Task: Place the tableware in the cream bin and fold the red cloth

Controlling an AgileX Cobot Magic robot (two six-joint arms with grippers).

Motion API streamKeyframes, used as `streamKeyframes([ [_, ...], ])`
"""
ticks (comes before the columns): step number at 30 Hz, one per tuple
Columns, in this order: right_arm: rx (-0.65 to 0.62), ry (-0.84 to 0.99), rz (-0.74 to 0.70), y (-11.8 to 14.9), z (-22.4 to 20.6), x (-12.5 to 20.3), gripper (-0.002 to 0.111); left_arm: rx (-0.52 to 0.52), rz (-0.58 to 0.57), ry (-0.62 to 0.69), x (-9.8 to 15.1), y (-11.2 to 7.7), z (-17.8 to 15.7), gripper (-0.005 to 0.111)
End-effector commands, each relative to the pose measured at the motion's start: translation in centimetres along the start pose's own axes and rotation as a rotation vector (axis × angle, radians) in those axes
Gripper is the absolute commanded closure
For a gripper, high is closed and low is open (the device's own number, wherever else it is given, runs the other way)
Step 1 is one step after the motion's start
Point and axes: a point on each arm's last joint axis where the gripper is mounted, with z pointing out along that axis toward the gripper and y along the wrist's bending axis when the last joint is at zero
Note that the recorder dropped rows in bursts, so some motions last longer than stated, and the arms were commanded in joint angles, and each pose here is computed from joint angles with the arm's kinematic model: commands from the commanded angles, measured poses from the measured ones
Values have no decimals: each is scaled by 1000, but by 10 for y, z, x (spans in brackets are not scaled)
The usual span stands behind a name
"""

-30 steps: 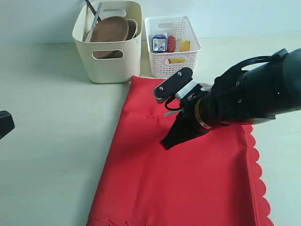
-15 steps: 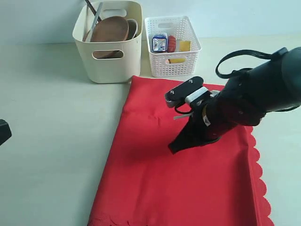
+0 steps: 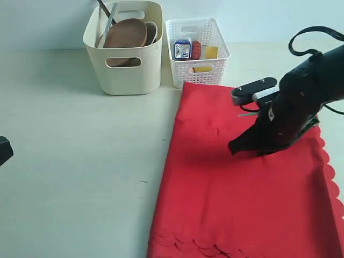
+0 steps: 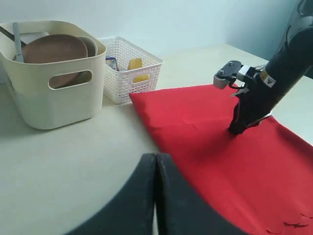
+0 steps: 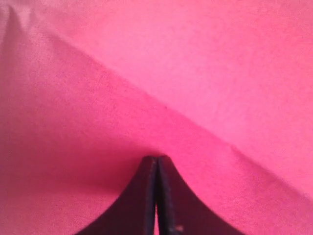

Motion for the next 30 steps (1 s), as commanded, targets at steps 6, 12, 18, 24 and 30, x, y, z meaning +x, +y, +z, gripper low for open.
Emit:
streamKeyframes([
  [6,-111,-88,255,-17,-33,-37,108,-5,3,3,2,1,0,106],
  [12,-384,-205,83,36,-31,-63,108,-5,5,3,2,1,0,106],
  [18,-403,-86,-90,56,-2,-54,108,-5,5,3,2,1,0,106],
  [24,-365,-66,-161,51,-11,-51,108,-5,5,3,2,1,0,106],
  [30,-347,-44,-209,46,-32,-47,108,-5,5,3,2,1,0,106],
])
